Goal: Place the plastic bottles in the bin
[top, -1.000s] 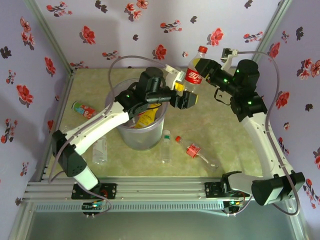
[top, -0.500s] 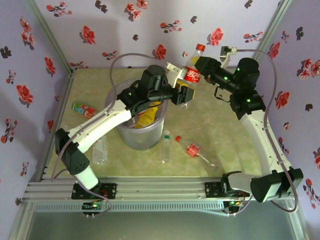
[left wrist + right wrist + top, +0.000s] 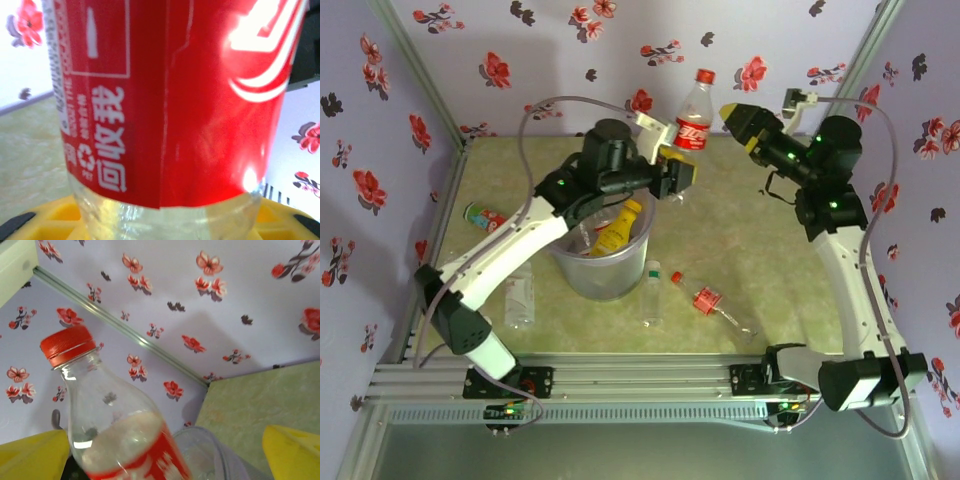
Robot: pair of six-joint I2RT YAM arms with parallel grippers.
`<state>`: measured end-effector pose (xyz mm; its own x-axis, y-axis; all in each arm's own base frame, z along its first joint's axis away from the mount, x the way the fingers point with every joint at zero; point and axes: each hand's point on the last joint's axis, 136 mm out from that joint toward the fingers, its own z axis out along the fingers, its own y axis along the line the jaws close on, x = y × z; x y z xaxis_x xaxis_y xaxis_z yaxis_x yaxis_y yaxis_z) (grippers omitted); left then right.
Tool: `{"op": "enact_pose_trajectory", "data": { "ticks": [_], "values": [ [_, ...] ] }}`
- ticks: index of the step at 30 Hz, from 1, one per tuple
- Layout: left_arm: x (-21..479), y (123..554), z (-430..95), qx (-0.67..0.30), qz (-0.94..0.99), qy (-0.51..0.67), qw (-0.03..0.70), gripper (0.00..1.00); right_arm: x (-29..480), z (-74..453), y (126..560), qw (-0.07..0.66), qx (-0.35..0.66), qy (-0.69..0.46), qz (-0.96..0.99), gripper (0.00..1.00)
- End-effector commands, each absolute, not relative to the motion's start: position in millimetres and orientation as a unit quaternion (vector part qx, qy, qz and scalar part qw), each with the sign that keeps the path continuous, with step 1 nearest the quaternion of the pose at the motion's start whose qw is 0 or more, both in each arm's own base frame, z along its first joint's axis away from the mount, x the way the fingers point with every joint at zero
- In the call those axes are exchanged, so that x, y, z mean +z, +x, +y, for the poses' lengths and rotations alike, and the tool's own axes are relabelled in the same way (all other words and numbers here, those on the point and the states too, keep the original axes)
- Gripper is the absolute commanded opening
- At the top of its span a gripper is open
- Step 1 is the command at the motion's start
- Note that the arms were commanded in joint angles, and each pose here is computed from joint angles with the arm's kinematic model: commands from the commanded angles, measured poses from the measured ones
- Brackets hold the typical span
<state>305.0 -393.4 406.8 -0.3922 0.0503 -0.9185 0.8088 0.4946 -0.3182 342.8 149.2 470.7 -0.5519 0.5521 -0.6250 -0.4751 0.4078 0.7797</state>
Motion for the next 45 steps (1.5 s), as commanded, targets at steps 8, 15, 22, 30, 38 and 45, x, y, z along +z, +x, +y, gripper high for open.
{"op": "enact_pose_trajectory", "data": {
  "ticks": [8,15,22,30,38,45],
  "values": [
    [408.5,299.7,-270.5,-0.284,0.771,0.246,0.515,0.45,426.5,129.4,344.0,0.464,0.503,0.048,0.727,0.99],
    [345.8,288.8,-230.0,-0.237,0.823,0.214,0.470,0.44,391.7,124.1,352.6,0.448,0.486,0.070,0.747,0.99],
    [296.2,277.4,-201.0,-0.200,0.856,0.183,0.440,0.43,373.3,118.3,358.1,0.437,0.472,0.080,0.761,0.99],
    [260.6,266.8,-191.7,-0.187,0.873,0.184,0.412,0.44,347.5,111.0,362.0,0.424,0.455,0.094,0.778,0.99],
    [252.2,274.0,-194.1,-0.188,0.873,0.181,0.412,0.74,337.4,107.5,364.7,0.418,0.447,0.099,0.784,0.99],
    [268.4,281.7,-203.3,-0.197,0.863,0.193,0.423,0.85,332.4,105.2,364.7,0.415,0.443,0.102,0.788,0.99]
  ]
}}
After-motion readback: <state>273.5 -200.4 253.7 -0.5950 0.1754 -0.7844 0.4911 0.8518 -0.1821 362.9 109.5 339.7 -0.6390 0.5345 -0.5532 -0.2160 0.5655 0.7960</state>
